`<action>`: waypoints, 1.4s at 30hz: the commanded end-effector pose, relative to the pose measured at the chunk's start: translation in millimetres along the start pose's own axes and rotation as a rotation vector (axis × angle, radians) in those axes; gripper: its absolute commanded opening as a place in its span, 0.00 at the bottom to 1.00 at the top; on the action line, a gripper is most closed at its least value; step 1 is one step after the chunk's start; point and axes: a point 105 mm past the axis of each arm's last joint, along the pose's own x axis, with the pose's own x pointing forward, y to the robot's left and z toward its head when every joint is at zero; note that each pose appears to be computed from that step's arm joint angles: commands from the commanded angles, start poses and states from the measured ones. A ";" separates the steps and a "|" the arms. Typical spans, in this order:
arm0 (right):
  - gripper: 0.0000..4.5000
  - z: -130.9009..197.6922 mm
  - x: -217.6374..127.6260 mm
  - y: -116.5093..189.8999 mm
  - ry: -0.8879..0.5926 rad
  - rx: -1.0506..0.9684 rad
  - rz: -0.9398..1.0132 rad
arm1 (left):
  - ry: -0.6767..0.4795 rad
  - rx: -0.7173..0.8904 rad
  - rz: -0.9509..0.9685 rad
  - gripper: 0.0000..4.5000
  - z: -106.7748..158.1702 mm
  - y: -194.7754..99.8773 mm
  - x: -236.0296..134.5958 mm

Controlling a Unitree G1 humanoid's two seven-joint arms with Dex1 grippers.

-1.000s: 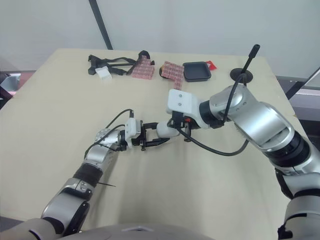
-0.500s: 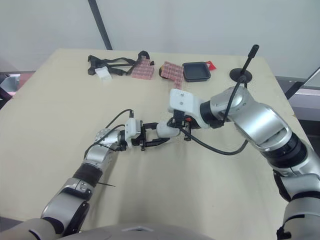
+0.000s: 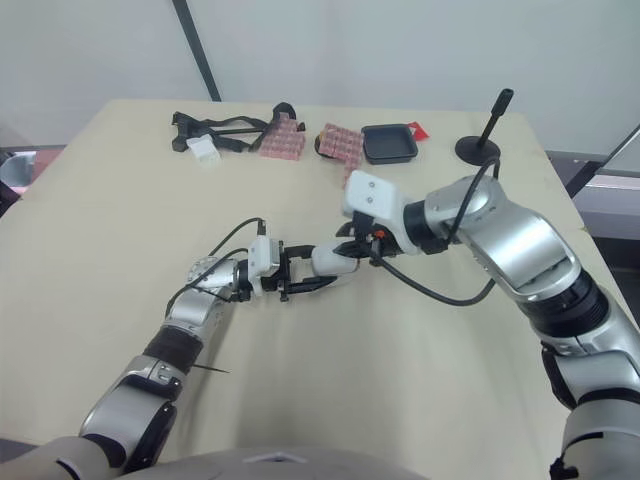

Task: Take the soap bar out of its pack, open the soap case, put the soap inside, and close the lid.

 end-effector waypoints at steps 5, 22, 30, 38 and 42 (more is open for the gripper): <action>0.94 30.1 -41.0 -14.7 -0.209 -0.054 -0.118 | -0.044 -0.003 0.034 0.43 23.1 15.6 0.3; 0.99 -61.5 -46.6 14.3 -0.177 0.074 -0.225 | 0.117 -0.759 0.026 0.43 55.7 9.8 -34.5; 0.99 -81.1 -48.4 9.0 -0.181 0.164 -0.356 | 0.030 -1.120 0.037 0.43 73.3 6.7 -41.5; 0.99 -82.0 -44.6 17.0 -0.187 0.161 -0.363 | 0.197 -1.081 0.069 0.43 59.5 -6.6 -23.4; 0.99 -80.8 -43.1 19.1 -0.191 0.155 -0.357 | 0.258 -1.201 0.080 0.43 44.6 -7.9 -15.5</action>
